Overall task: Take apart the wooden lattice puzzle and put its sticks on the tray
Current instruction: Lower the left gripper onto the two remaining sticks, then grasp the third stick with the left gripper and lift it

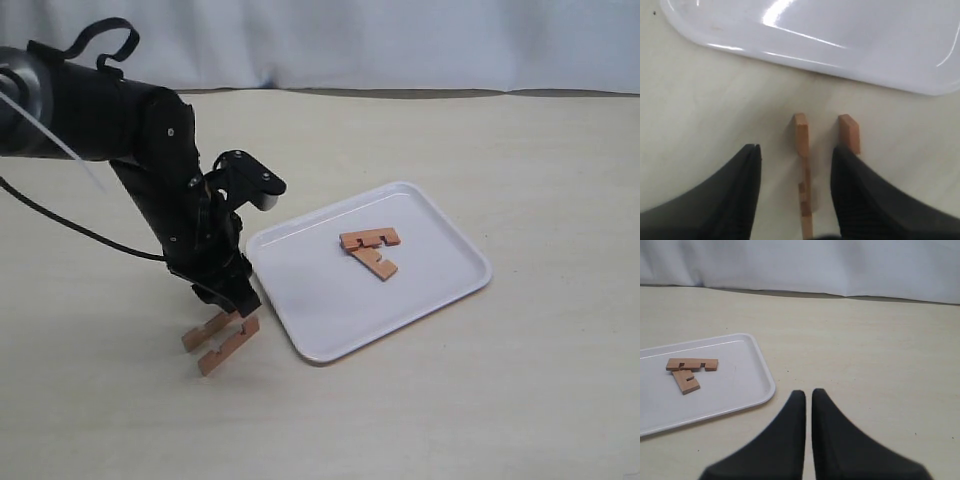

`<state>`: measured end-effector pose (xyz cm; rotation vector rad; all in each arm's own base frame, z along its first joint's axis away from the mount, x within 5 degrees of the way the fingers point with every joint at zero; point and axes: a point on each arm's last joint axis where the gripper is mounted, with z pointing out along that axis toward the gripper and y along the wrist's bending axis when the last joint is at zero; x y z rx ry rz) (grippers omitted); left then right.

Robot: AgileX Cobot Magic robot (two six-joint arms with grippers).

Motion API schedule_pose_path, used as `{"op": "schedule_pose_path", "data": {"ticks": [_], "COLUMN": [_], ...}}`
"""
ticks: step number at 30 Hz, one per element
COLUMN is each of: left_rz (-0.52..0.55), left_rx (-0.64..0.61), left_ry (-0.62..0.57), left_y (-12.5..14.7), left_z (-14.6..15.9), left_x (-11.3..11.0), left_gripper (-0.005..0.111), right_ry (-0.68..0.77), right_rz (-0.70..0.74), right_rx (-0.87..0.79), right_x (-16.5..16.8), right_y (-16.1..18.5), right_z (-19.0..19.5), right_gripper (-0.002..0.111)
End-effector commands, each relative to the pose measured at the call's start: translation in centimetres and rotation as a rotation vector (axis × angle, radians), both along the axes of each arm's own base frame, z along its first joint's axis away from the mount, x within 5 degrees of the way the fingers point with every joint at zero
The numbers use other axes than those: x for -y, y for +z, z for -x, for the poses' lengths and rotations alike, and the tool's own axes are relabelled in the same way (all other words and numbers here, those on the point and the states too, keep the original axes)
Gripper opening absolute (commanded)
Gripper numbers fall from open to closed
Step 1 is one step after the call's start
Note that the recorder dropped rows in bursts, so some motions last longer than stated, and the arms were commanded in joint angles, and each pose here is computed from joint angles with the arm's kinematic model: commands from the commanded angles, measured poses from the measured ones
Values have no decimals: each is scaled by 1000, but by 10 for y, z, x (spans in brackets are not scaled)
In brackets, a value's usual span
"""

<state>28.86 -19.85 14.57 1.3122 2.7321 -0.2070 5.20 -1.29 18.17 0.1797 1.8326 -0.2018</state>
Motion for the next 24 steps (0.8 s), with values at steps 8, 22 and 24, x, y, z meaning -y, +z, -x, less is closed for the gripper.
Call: {"op": "schedule_pose_path", "data": {"ticks": [8, 22, 24], "left_rz": [-40, -170, -136], "left_rx": [-24, 36, 92], "left_ry": [-8, -114, -108], "left_y": [-37, 5, 18], "left_z": [-6, -22, -27], "left_x": [2, -3, 0], "left_gripper": [40, 0, 0], "right_ry": [-4, -4, -4], "right_rz": [2, 2, 2], "right_rx": [7, 7, 7], "right_x": [0, 0, 0], "right_y": [0, 0, 0], "right_z": [0, 0, 0], "right_gripper": [4, 4, 4]}}
